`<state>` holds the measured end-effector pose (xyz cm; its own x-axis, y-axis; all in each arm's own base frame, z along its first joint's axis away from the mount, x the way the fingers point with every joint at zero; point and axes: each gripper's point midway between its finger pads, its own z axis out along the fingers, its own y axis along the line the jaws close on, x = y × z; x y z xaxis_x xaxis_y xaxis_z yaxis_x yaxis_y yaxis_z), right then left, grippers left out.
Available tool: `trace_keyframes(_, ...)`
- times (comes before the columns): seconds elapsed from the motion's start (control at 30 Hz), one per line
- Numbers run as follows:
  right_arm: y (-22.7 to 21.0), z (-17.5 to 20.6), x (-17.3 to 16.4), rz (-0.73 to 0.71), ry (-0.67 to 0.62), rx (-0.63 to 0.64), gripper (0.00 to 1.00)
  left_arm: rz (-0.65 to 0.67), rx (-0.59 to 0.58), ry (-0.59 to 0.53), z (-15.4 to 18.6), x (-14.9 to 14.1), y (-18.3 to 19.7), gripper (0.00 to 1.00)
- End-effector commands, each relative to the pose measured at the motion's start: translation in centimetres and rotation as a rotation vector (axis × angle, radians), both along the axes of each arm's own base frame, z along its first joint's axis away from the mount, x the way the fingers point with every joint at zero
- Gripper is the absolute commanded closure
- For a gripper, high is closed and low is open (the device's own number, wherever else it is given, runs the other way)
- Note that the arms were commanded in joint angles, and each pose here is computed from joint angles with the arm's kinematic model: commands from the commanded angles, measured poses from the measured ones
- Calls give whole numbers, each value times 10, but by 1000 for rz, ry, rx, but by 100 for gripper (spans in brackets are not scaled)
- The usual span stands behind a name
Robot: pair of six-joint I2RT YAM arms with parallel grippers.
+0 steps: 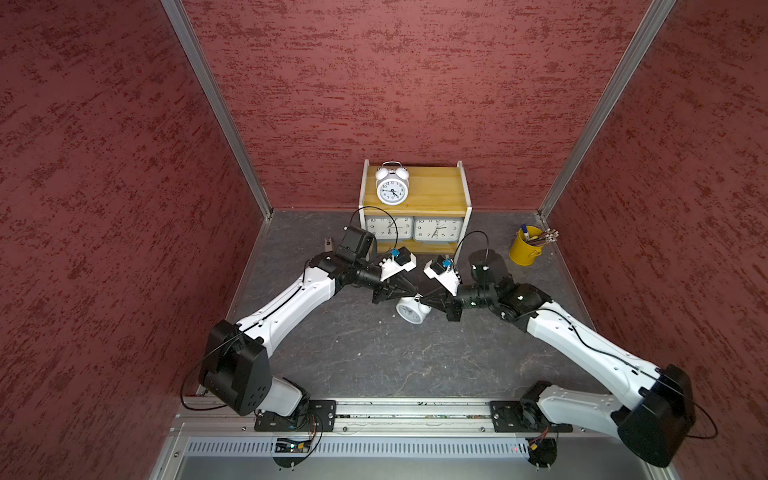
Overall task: Place the alarm clocks on the shelf by style
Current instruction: Pick up the alarm from the center of the board.
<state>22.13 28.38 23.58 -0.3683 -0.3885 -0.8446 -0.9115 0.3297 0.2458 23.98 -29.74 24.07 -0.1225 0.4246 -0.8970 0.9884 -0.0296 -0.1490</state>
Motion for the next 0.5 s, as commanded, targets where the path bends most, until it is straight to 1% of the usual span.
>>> trace_keyframes(0.0,9,37,2,35,-93,78,100,13,24,-18,-2,5,-1,79)
trace_keyframes(0.13,9,37,2,37,-93,78,100,24,29,-27,-2,8,-1,73)
trace_keyframes(0.17,9,38,1,38,-93,80,100,24,30,-28,-3,8,-1,70)
trace_keyframes(0.33,9,36,2,39,-91,78,100,24,29,-30,-2,9,-1,70)
trace_keyframes(0.37,10,36,3,36,-92,78,100,24,28,-32,-1,9,-1,73)
trace_keyframes(0.4,10,36,3,34,-92,76,100,21,26,-31,-1,8,-1,78)
trace_keyframes(0.43,10,36,4,34,-94,75,100,20,24,-33,0,8,-1,85)
trace_keyframes(0.47,10,34,5,29,-93,71,100,18,20,-36,2,7,-1,94)
